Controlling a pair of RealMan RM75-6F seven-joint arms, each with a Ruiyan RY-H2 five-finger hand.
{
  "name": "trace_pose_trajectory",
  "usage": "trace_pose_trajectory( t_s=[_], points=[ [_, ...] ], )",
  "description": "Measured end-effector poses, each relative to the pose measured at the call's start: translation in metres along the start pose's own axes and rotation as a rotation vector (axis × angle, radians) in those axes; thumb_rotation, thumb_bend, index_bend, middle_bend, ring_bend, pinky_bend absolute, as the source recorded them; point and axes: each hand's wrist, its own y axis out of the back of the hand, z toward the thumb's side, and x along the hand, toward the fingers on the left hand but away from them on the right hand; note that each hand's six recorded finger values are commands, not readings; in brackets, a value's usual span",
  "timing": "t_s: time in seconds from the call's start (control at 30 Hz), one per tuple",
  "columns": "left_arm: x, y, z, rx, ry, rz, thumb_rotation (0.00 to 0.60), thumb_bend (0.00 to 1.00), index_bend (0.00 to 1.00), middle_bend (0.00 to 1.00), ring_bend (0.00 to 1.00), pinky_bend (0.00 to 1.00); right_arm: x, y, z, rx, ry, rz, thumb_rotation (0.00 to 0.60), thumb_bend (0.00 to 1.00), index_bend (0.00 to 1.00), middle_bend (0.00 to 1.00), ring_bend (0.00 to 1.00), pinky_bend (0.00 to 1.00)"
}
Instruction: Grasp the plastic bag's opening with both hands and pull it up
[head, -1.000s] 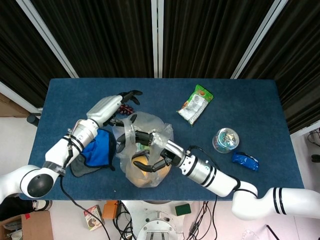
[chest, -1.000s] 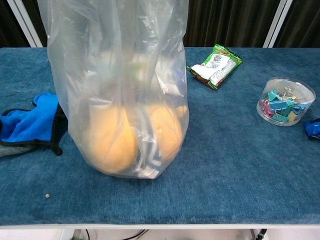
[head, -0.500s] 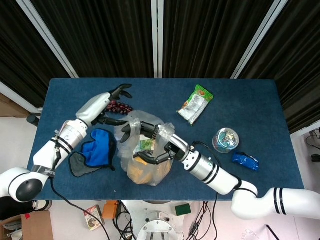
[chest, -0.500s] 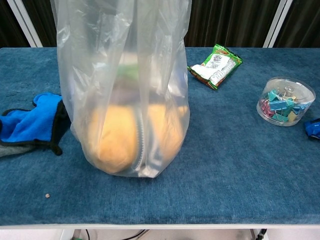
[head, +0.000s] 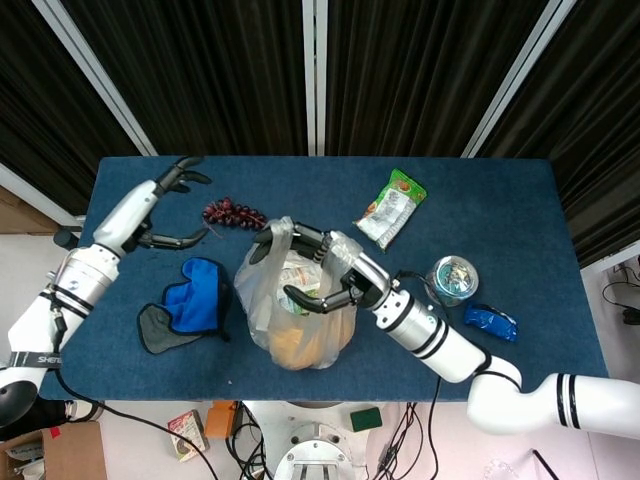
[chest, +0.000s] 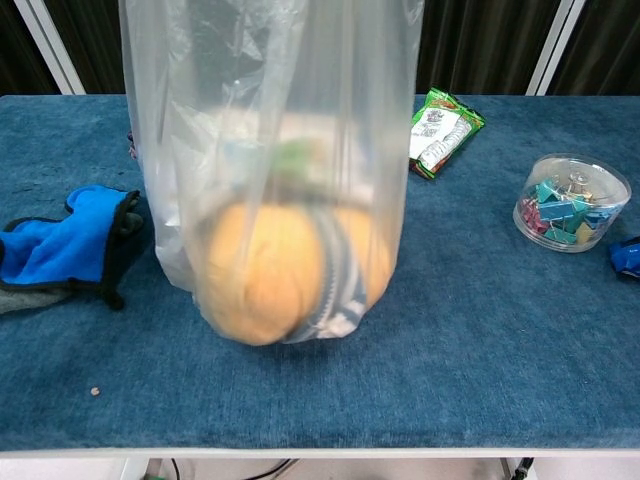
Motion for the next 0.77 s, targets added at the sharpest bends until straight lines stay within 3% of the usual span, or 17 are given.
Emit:
trace_pose_trajectory(
  t_s=[0.27, 0.47, 0.6, 0.77],
  points=[
    [-0.035, 0.055, -0.038, -0.011, 0.024, 0.2, 0.555, 0.3, 0.09, 0.2, 0.13, 0.2, -0.005, 0.007, 0.016, 0.019, 0.031, -0.022, 0.6, 0.42, 0.26, 0.32, 0.16, 0.2],
    [-0.063, 0.084, -0.064, -0.003, 0.031, 0.327, 0.56, 0.3, 0.09, 0.2, 0.13, 0.2, -0.015, 0.011, 0.032, 0.05, 0.06, -0.041, 0.6, 0.42, 0.26, 0.32, 0.16, 0.2],
    [-0.075, 0.091, -0.079, -0.02, 0.037, 0.364, 0.562, 0.3, 0.09, 0.2, 0.13, 0.2, -0.023, 0.015, 0.046, 0.073, 0.085, -0.057, 0.599, 0.42, 0.26, 0.32, 0.16, 0.2],
    [-0.08, 0.088, -0.093, -0.05, 0.04, 0.359, 0.558, 0.3, 0.09, 0.2, 0.13, 0.2, -0.032, 0.018, 0.063, 0.097, 0.107, -0.074, 0.6, 0.42, 0.26, 0.32, 0.16, 0.2]
  ],
)
